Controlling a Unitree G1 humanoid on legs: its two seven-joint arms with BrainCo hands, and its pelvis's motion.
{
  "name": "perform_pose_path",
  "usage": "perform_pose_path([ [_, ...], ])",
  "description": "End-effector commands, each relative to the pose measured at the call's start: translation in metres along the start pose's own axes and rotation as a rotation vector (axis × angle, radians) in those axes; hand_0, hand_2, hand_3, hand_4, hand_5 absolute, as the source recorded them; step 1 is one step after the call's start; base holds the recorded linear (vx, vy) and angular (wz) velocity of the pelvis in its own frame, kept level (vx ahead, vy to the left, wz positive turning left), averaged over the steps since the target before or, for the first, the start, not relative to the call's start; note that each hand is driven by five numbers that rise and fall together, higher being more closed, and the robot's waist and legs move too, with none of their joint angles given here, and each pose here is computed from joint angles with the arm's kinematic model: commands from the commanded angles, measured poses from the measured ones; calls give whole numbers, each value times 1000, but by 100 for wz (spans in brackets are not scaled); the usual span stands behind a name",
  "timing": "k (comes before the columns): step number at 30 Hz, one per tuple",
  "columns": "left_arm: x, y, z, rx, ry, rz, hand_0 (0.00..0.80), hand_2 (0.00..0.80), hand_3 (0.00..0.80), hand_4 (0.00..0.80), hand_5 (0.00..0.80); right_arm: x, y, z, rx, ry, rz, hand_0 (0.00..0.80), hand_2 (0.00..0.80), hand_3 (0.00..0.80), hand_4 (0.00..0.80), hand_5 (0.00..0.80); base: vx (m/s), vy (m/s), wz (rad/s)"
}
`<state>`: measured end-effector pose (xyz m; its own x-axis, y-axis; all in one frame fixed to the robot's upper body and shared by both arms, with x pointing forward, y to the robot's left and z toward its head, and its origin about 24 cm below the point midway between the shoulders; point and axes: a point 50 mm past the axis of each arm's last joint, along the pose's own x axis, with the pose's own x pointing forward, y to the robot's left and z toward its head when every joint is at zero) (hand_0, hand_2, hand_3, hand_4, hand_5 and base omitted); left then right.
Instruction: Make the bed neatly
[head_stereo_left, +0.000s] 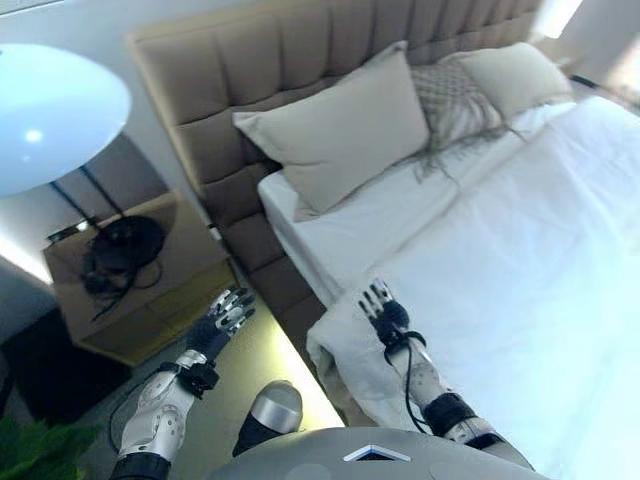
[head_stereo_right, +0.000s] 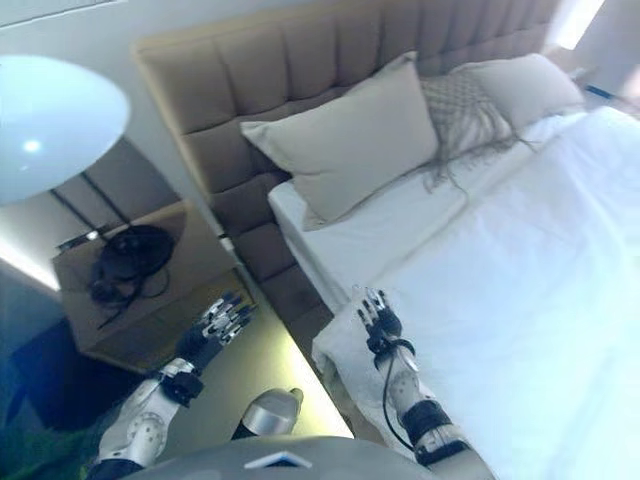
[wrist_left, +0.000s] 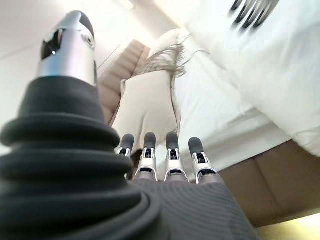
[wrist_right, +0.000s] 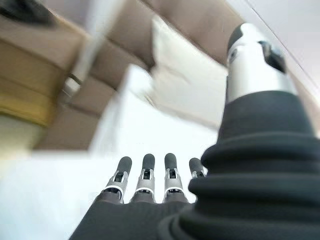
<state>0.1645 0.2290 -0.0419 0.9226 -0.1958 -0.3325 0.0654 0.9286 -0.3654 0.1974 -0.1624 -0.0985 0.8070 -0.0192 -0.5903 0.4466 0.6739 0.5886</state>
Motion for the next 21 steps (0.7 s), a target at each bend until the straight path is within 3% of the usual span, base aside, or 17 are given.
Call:
perform_pose_path([
  [1,11,-8,29,217,-138,-30,0,0,0,0,0,-3,-16,47,5,-161,36,0,0,0,0,0,-101,-63,-46],
  [6,18,-15,51,374,-218,-59,0,0,0,0,0,-15,-51,61,104,-250,-43,0,0,0,0,0,-33,-122,-26],
  [12,34,-41,82,668,-376,-111,0,0,0,0,0,-24,-71,65,299,-311,-1,0,0,0,0,0,-131,-131,-35],
  [21,58,-76,105,1120,-653,-53,0,0,0,0,0,-31,-88,69,324,-361,-30,0,0,0,0,0,-153,-111,-29],
])
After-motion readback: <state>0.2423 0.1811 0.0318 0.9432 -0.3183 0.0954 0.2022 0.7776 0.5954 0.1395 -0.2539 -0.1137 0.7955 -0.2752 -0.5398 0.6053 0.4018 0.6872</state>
